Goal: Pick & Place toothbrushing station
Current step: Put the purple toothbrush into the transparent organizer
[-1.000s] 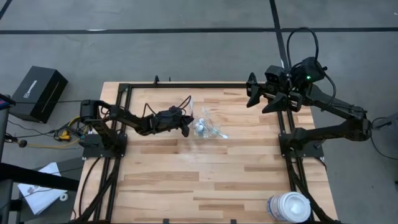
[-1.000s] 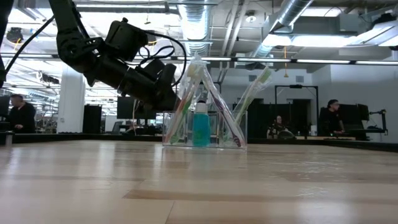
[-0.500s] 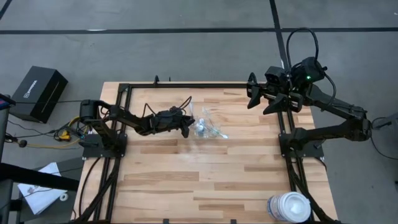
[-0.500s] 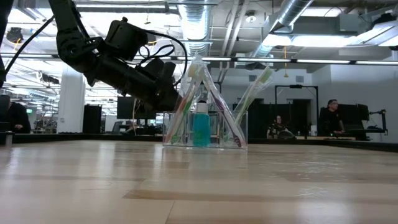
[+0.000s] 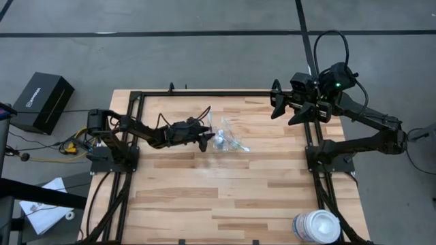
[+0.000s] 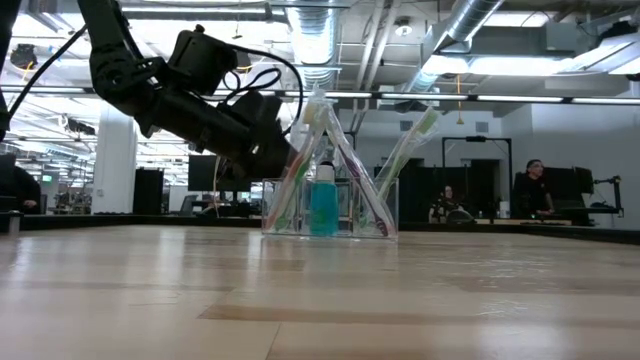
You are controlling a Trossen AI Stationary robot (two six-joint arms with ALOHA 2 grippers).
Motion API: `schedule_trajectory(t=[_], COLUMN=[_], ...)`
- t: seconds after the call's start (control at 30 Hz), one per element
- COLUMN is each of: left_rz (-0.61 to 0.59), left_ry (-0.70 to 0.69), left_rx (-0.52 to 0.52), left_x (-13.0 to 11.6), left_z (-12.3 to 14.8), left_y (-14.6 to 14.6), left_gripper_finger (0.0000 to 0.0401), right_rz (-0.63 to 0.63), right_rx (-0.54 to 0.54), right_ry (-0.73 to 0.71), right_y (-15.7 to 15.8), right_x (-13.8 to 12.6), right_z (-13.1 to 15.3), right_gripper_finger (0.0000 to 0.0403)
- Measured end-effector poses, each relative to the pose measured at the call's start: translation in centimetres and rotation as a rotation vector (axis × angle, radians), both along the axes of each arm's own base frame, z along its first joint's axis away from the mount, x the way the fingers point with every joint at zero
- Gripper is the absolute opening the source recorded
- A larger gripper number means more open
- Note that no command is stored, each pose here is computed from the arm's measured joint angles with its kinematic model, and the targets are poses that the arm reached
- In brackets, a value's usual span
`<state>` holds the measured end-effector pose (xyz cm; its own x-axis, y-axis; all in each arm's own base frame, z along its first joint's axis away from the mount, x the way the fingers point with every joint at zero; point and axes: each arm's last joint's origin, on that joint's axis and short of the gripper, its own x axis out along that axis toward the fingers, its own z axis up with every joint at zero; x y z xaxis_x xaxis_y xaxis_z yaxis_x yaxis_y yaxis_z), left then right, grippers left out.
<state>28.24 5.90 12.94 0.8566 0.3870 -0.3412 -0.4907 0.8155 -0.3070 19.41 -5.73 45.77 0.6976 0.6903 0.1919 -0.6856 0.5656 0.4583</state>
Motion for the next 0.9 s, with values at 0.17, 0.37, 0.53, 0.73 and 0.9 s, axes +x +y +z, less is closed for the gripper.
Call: schedule_trajectory(t=[0.17,0.37,0.53,0.73,0.9], left_rz=[-0.026,-0.038,-0.040,-0.048,-0.048], left_ry=[-0.003,-0.007,-0.011,-0.011,-0.011], left_rx=[-0.007,-0.019,-0.026,-0.027,-0.025], left_x=[0.04,0.06,0.08,0.14,0.14], left_z=[0.02,0.00,0.01,-0.01,-0.02], left_y=[-0.07,-0.19,-0.32,-0.59,-0.66], left_gripper_finger=[0.0220,0.0244,0.0246,0.0244,0.0244], right_rz=[0.000,0.000,0.001,0.001,0.001], right_rx=[0.000,0.000,0.000,-0.001,-0.001], right_ry=[0.000,0.000,0.000,0.000,0.000], right_y=[0.00,0.00,-0.01,0.00,0.00], right_x=[0.00,0.00,0.00,0.00,0.00], right_z=[0.00,0.00,0.00,0.00,0.00], right_gripper_finger=[0.0249,0.0249,0.0249,0.0249,0.0249])
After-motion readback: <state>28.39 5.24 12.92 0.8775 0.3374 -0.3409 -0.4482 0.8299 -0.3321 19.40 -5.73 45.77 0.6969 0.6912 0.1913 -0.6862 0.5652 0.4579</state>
